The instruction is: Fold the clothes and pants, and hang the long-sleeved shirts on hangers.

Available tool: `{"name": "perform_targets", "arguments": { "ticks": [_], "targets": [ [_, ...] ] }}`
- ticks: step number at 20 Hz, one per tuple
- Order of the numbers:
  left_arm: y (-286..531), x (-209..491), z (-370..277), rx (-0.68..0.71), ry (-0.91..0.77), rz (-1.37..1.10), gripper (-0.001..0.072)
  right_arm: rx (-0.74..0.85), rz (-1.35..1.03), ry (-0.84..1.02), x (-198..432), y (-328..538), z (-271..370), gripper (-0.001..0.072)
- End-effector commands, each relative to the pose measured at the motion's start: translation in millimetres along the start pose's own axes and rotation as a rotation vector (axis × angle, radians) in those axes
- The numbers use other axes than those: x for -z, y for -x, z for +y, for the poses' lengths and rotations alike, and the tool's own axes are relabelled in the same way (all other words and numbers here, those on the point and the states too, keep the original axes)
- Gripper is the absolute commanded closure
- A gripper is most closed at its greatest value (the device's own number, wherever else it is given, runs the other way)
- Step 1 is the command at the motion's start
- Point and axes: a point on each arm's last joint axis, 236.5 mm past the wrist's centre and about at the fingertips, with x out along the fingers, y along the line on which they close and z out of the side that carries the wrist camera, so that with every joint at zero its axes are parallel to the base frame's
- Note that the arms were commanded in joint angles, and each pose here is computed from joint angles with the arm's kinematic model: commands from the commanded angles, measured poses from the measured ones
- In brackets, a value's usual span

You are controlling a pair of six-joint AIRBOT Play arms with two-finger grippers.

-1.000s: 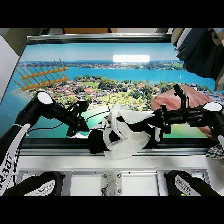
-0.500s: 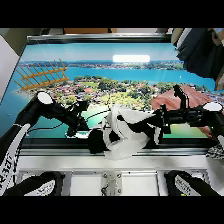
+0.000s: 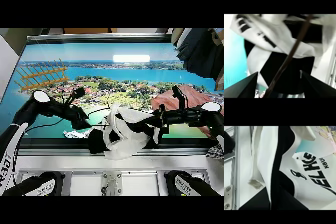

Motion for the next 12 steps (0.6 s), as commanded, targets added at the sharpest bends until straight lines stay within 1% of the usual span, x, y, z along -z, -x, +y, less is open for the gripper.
{"name": "perform_targets", "arguments": {
  "ticks": [1, 2, 5, 7, 10, 12],
  "targets": [
    [30.1, -11.9, 27.5, -0.083, 0.256, -0.074, 0.0156, -0.002, 0.0, 0.014, -0.2, 0.3, 0.7, 0.0699],
    [41.5, -16.2, 32.8, -0.098, 0.282, -0.092, 0.0156, -0.003, 0.0, 0.013, -0.3, 0.3, 0.8, 0.0699],
    [62.9, -23.8, 41.6, -0.131, 0.278, -0.123, 0.0157, -0.002, 0.0, 0.014, -0.5, 0.4, 0.9, 0.07],
    [78.7, -28.7, 51.1, -0.169, 0.306, -0.156, 0.0157, 0.001, -0.001, 0.02, -1.8, 0.9, 2.0, 0.07],
    [123.5, -39.8, 69.8, -0.245, 0.423, -0.242, 0.0157, 0.018, -0.002, 0.039, -9.4, 4.0, 3.4, 0.07],
    [152.2, -45.9, 72.4, -0.285, 0.49, -0.296, 0.0157, 0.067, -0.006, 0.068, -21.2, 8.7, -0.6, 0.0699]
  ]
}}
